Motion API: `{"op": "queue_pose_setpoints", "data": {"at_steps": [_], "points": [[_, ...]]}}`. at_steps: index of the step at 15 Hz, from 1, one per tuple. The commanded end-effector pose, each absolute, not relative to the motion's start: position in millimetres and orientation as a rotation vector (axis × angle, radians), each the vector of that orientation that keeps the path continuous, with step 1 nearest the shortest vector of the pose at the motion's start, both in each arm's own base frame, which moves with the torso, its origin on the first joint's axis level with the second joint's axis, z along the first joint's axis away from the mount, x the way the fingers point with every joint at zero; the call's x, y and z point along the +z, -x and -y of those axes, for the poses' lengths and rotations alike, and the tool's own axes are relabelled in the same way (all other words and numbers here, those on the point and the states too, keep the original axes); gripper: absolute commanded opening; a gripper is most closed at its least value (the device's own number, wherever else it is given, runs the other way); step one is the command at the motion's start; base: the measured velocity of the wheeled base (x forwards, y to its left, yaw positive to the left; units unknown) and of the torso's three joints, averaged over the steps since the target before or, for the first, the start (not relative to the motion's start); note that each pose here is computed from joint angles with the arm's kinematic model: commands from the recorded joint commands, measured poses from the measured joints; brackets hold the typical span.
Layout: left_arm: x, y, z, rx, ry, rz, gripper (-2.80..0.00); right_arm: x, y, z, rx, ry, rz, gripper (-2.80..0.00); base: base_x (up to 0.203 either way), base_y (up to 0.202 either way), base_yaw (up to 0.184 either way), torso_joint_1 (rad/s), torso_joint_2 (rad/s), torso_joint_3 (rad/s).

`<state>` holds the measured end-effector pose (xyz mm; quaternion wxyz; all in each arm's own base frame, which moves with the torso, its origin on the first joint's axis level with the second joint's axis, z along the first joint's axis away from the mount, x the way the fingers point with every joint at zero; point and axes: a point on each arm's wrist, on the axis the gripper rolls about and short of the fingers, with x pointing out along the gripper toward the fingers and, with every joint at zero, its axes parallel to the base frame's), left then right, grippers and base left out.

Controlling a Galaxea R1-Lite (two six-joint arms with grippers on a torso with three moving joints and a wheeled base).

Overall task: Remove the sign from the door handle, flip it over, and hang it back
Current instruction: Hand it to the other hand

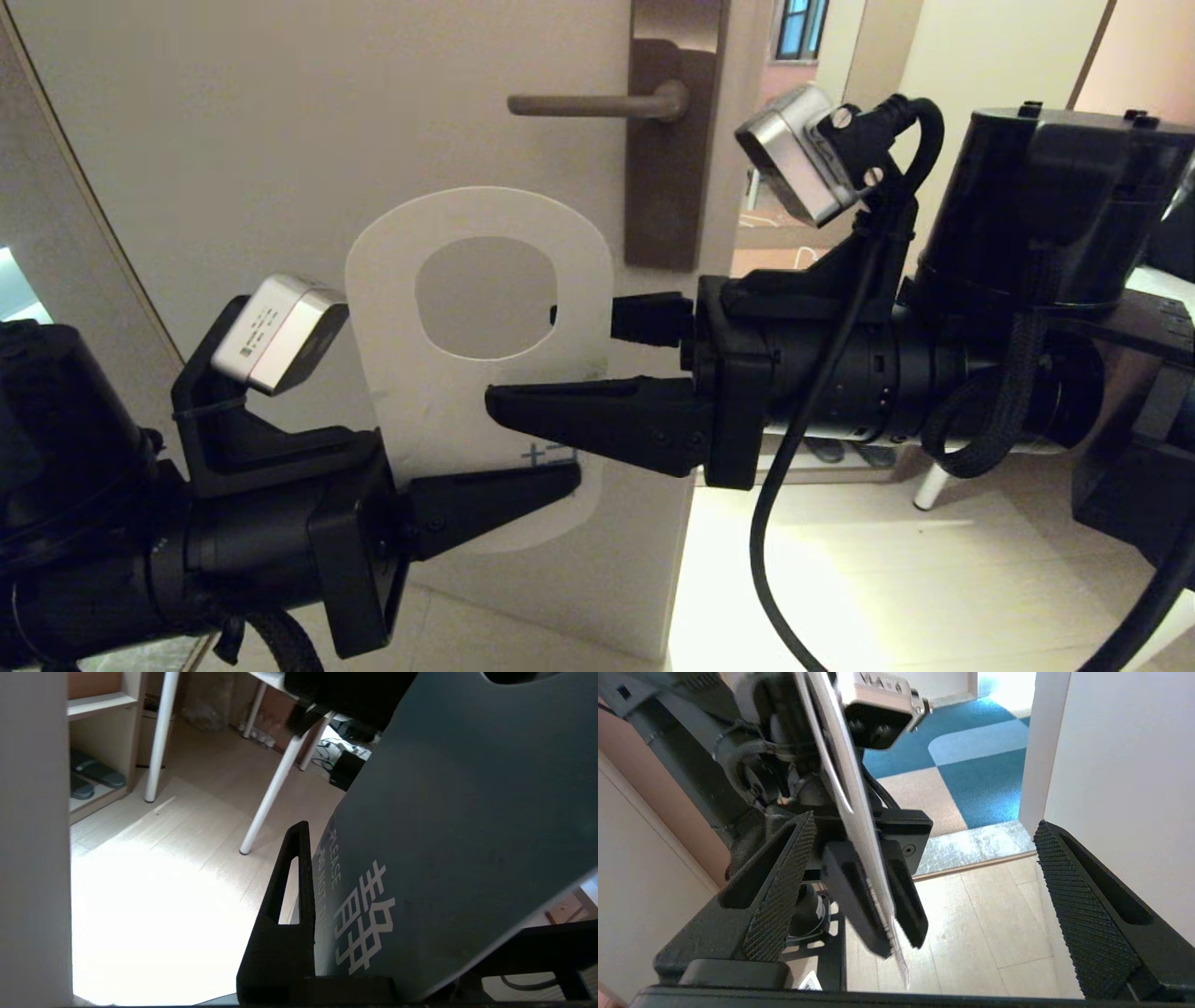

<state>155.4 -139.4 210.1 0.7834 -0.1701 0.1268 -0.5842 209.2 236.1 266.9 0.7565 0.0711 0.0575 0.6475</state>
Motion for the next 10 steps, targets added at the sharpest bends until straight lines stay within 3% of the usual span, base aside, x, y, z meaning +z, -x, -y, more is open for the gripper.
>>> {"op": "queue_pose_setpoints", "data": {"at_steps": [1,10], "points": [[209.2,-155.2,138.0,-1.259,0.37,-0.275,-2.8,276.1,-203.3,-230.0,1.42,-0.16,-0.093,0.0,0.0,0.0,0.0,0.0,0.0,0.0],[205.1,-149.6,128.3,-1.236,0.371,-0.276,-2.8,297.9,-177.1,-182.2,1.374,-0.192,-0.024,0.0,0.0,0.0,0.0,0.0,0.0,0.0]]}}
